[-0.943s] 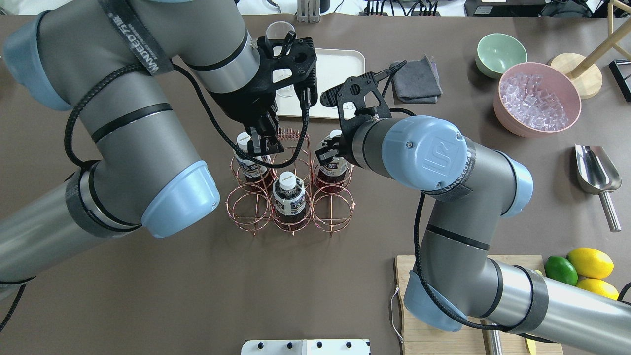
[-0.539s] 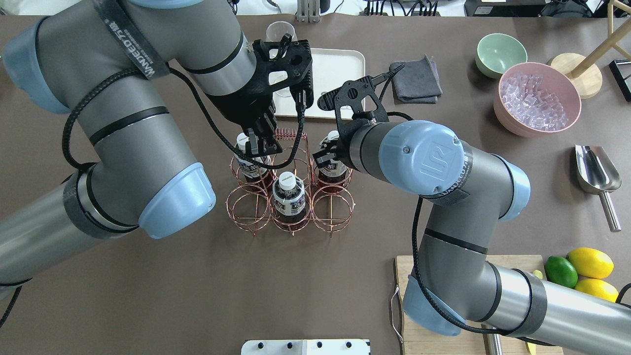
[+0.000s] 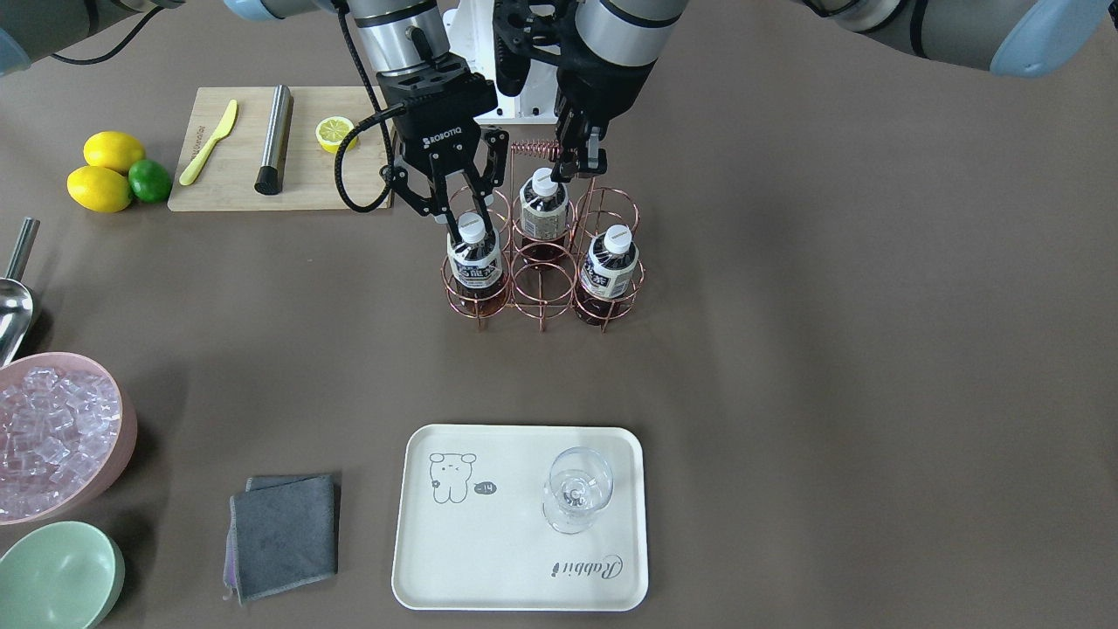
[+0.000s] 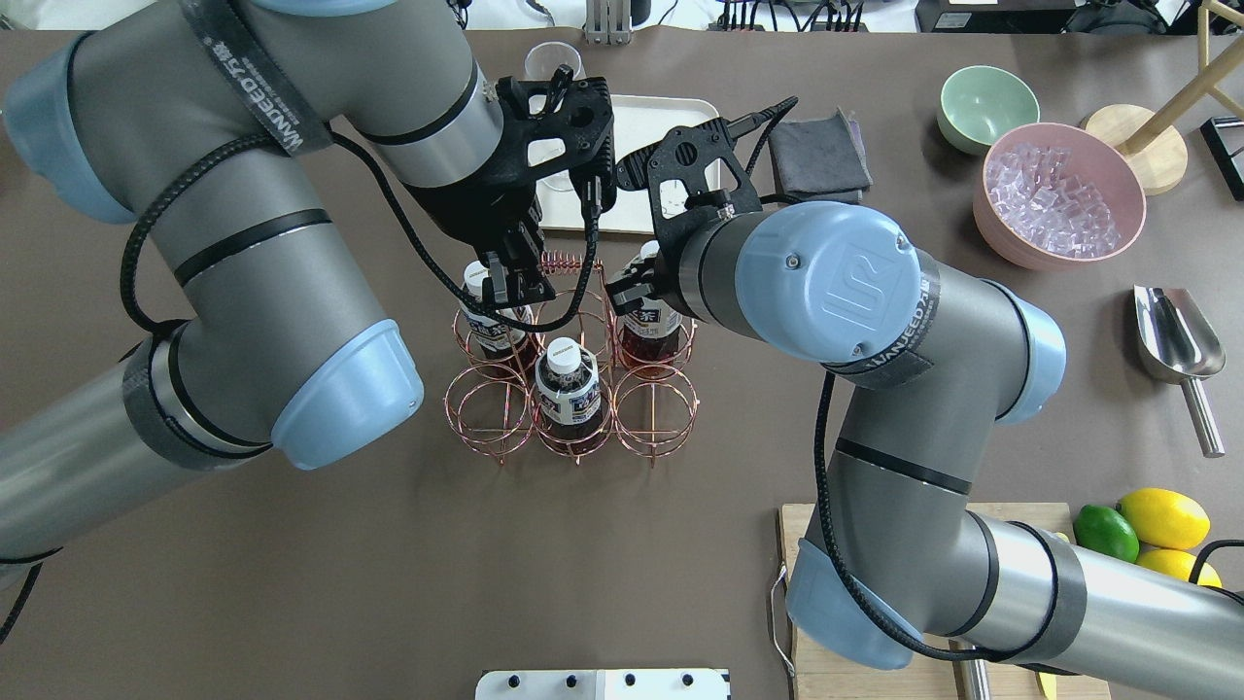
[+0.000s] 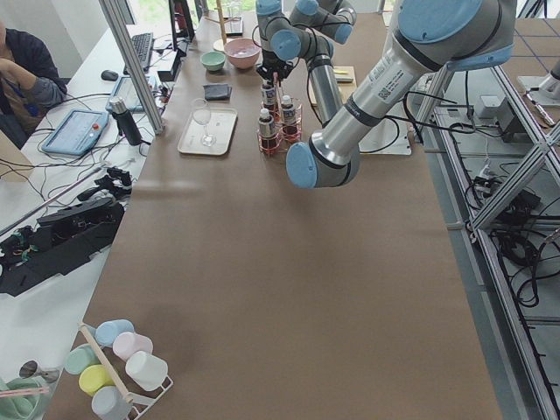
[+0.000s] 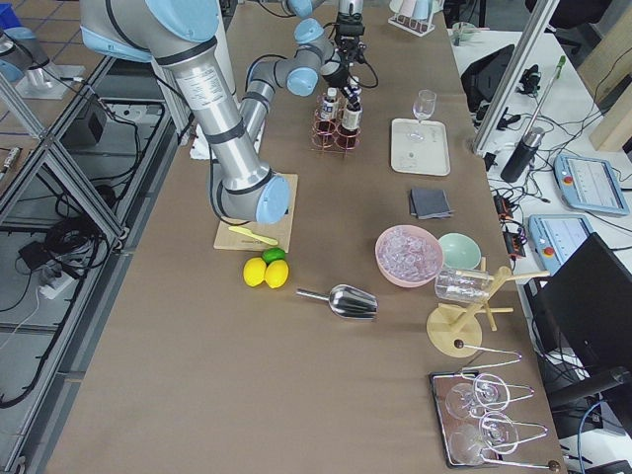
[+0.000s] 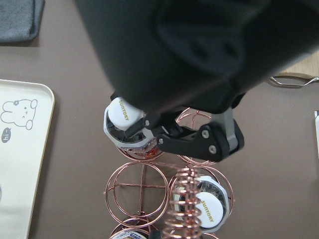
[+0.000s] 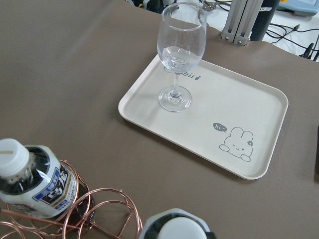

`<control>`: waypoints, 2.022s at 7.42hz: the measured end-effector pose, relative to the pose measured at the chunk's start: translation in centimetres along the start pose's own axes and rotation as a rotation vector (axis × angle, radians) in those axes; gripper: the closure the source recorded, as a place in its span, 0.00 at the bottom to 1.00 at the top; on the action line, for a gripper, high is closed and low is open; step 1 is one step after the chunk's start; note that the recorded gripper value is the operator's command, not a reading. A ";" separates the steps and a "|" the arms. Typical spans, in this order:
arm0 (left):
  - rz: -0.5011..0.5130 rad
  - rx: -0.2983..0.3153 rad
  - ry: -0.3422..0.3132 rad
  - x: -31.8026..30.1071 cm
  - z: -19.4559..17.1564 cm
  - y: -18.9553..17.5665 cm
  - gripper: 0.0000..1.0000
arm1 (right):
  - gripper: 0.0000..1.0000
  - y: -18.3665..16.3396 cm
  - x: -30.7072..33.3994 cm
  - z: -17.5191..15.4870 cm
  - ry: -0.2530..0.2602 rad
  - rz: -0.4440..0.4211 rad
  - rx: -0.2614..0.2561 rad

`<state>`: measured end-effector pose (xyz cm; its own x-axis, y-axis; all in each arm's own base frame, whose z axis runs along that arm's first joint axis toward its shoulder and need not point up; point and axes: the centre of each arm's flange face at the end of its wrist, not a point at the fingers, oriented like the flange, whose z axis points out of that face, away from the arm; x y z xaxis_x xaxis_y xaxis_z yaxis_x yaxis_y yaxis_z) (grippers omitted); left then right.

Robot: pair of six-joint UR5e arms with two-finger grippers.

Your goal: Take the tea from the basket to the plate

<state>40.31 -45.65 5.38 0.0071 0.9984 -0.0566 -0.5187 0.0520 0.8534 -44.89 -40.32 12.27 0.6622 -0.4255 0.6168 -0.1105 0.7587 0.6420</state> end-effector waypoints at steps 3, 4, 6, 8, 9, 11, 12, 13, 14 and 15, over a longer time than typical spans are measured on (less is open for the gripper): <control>-0.002 0.001 -0.004 -0.1 -0.2 0.0 1.00 | 1.00 -1.3 0.9 -1.2 -0.004 0.015 -0.008; -0.002 0.002 -0.005 -0.1 -0.3 0.0 1.00 | 1.00 -1.7 1.5 -1.6 -0.009 0.022 -0.009; -0.001 0.005 -0.007 -0.1 -0.5 0.0 1.00 | 1.00 -2.6 2.9 -2.6 -0.025 0.038 -0.013; 0.000 0.007 -0.007 0.0 -0.6 0.0 1.00 | 1.00 -3.4 4.0 -4.6 -0.034 0.053 -0.022; 0.000 0.008 -0.007 0.0 -0.7 0.0 1.00 | 1.00 -4.1 4.8 -6.1 -0.038 0.065 -0.032; 0.001 0.009 -0.008 0.1 -0.7 0.0 1.00 | 1.00 -7.1 7.4 -9.6 -0.059 0.110 -0.049; 0.001 0.010 -0.008 0.1 -0.8 0.0 1.00 | 1.00 -8.8 8.8 -11.1 -0.070 0.132 -0.050; 0.001 0.009 -0.009 0.1 -0.8 0.0 1.00 | 1.00 -10.2 10.4 -12.6 -0.083 0.150 -0.051; 0.001 0.010 -0.009 0.1 -0.8 0.0 1.00 | 1.00 -10.9 11.7 -13.2 -0.082 0.159 -0.051; -0.001 0.010 -0.010 0.2 -0.8 0.0 1.00 | 1.00 -11.4 12.8 -12.8 -0.064 0.150 -0.052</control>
<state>39.59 -45.51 4.95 0.0156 0.9985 -0.0522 -0.5099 0.0529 0.8586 -25.64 -48.09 6.99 0.5927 -0.3346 0.7326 -0.1648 0.8399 0.5170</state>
